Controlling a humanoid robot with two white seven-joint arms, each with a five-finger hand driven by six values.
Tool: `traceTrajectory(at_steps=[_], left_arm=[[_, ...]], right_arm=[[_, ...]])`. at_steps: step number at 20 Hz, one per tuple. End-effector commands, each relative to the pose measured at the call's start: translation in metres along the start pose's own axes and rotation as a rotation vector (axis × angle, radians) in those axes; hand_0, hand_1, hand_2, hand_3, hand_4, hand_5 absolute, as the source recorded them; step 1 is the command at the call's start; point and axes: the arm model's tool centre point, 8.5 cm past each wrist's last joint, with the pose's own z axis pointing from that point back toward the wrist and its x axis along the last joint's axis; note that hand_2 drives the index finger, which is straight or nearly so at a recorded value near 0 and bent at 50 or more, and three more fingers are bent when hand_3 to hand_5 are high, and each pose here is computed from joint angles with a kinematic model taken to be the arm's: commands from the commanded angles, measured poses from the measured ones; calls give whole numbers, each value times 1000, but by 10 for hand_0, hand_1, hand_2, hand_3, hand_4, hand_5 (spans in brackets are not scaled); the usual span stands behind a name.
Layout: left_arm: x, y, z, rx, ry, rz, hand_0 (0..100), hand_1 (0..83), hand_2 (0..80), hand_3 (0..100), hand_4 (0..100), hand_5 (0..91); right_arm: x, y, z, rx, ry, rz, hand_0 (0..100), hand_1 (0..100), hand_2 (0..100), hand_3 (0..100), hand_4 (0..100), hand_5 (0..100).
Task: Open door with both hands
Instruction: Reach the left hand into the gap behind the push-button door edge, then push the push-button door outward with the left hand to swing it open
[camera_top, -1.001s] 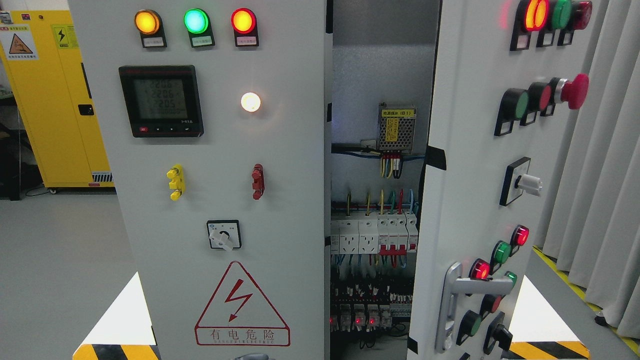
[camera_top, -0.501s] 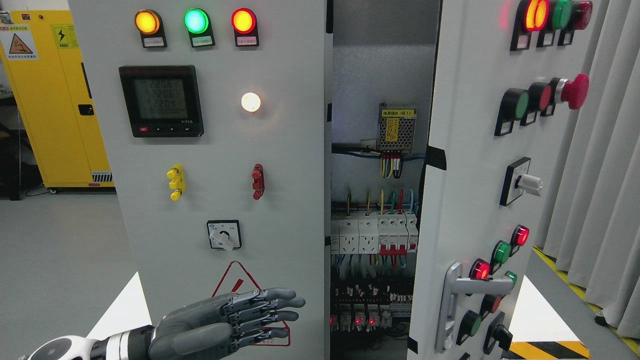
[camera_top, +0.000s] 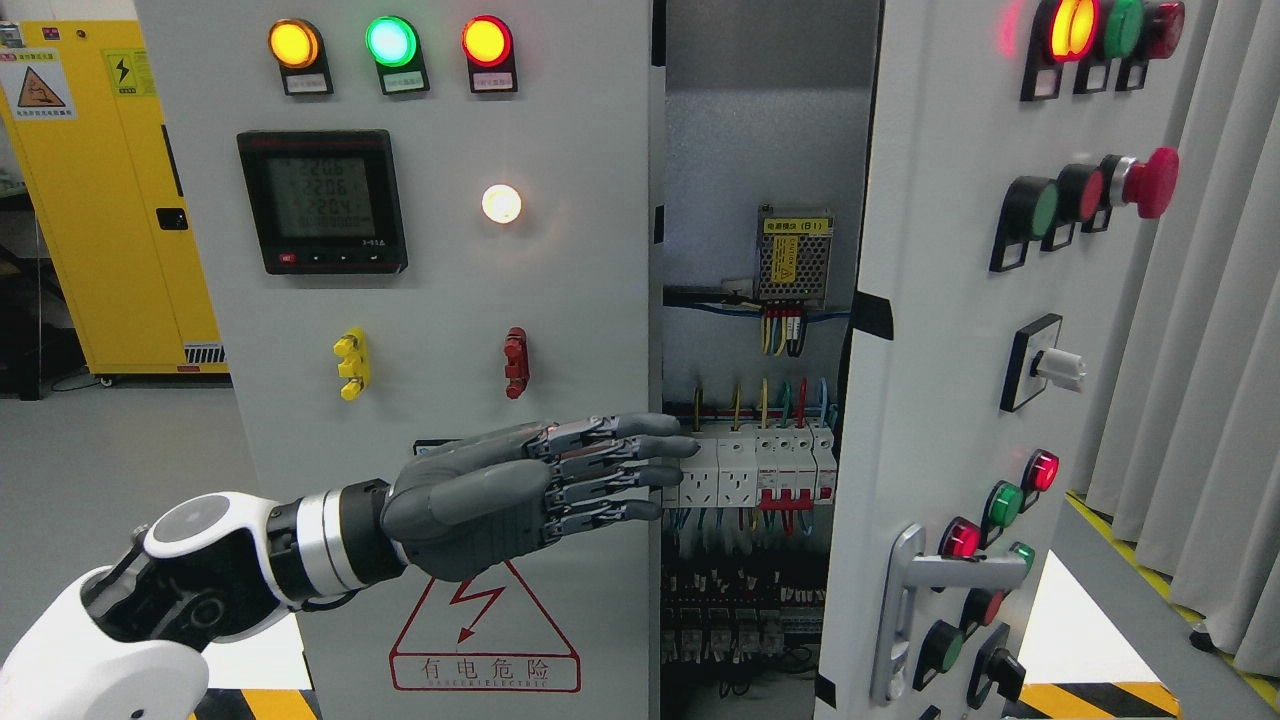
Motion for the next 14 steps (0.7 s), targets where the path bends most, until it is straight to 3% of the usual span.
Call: traceTrajectory(at_steps=[1, 10, 14], left_arm=[[-10, 7, -94, -102, -59, 135, 120, 556, 0, 0, 0, 0], [-2, 0, -150, -165, -64, 239, 120, 556, 0, 0, 0, 0], [13, -8, -168, -200, -82, 229, 120, 556, 0, 0, 0, 0]], right_arm=[[-12, -1, 0, -2, 19, -2, 0, 500, 40, 0, 0, 0], [-12, 1, 0, 1, 19, -2, 0, 500, 40, 0, 0, 0], [-12, 3, 0, 4, 19, -2, 0, 500, 40, 0, 0, 0]])
